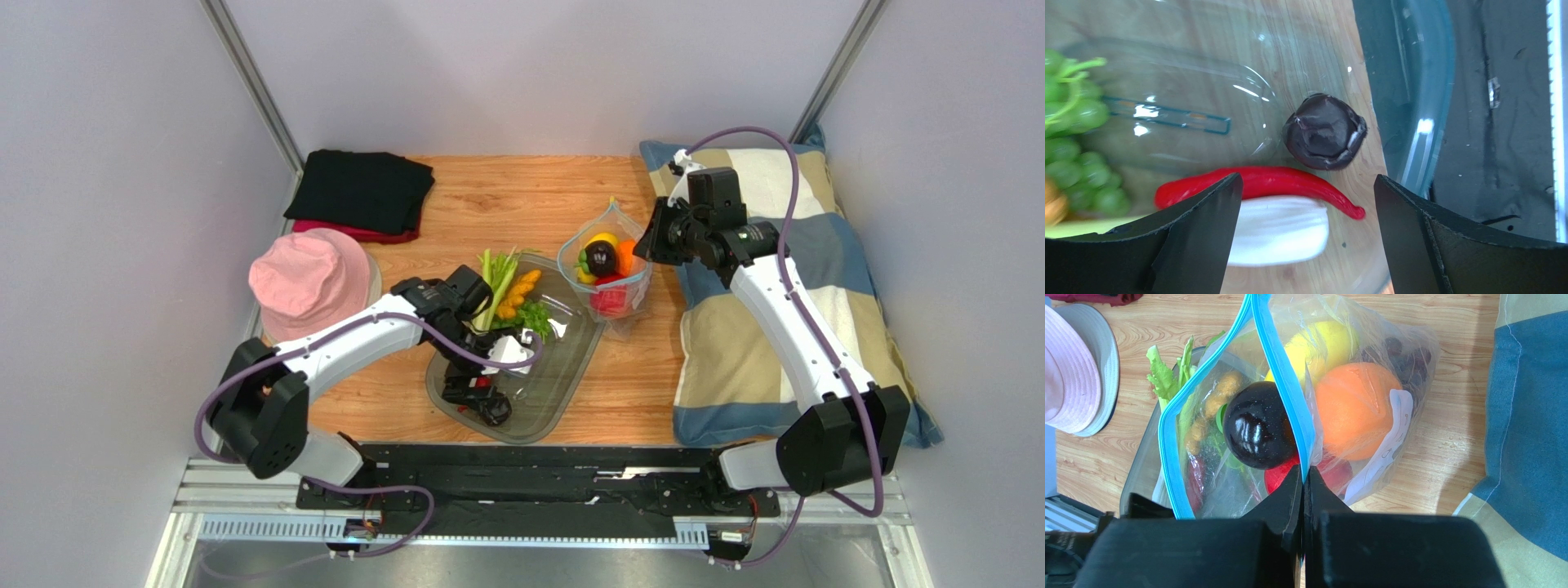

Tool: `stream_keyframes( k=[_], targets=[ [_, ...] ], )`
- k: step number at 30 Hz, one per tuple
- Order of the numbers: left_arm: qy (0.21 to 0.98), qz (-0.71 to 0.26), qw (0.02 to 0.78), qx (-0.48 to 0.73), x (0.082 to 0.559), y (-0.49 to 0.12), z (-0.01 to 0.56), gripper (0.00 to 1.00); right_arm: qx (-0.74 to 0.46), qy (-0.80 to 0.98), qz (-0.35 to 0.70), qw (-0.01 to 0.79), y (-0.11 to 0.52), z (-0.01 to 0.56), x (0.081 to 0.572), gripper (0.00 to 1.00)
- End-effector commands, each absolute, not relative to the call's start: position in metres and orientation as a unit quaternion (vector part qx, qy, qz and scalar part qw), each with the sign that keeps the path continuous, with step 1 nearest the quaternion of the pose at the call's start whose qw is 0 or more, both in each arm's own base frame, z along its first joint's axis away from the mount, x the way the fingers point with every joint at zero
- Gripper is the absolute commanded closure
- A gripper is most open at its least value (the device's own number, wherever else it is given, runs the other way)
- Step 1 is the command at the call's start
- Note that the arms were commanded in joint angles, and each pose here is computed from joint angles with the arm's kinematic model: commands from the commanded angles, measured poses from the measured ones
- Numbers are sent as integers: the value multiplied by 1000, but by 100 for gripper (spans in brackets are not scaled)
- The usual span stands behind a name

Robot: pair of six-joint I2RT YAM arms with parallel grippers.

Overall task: Place the food in the zip-top bag and seal the zipper
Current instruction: Place the fake fruit in the zipper food storage bag, then pick up the fake fruit from the bin.

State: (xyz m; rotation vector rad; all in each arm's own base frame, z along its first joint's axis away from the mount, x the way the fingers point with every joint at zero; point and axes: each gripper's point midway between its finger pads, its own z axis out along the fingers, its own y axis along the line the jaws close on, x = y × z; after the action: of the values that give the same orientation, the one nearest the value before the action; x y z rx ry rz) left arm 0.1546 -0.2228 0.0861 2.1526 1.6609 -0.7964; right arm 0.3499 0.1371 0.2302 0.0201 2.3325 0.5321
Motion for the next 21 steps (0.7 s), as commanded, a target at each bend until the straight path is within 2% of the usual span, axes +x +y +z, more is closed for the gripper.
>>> stream_keyframes(
  k=[1,9,10,11,16,17,21],
  targets=[
    [532,-277,181,779,162,-246,87,13,2,892,210,400,135,248,351,100],
    [497,-248,141,820,161,-260,47,14,3,893,203,402,133,247,354,100],
    [500,-243,142,819,166,-263,48,17,2,893,203,402,133,247,355,100],
    [503,-238,136,820,169,-263,46,24,4,893,202,403,133,248,356,100],
    [498,-230,136,825,175,-266,51,41,2,891,203,405,133,250,357,100],
    [494,-235,143,825,174,-268,57,47,1,892,202,404,133,249,357,100],
    [495,-265,216,799,182,-288,120,55,-3,891,205,405,134,252,355,100]
  ],
)
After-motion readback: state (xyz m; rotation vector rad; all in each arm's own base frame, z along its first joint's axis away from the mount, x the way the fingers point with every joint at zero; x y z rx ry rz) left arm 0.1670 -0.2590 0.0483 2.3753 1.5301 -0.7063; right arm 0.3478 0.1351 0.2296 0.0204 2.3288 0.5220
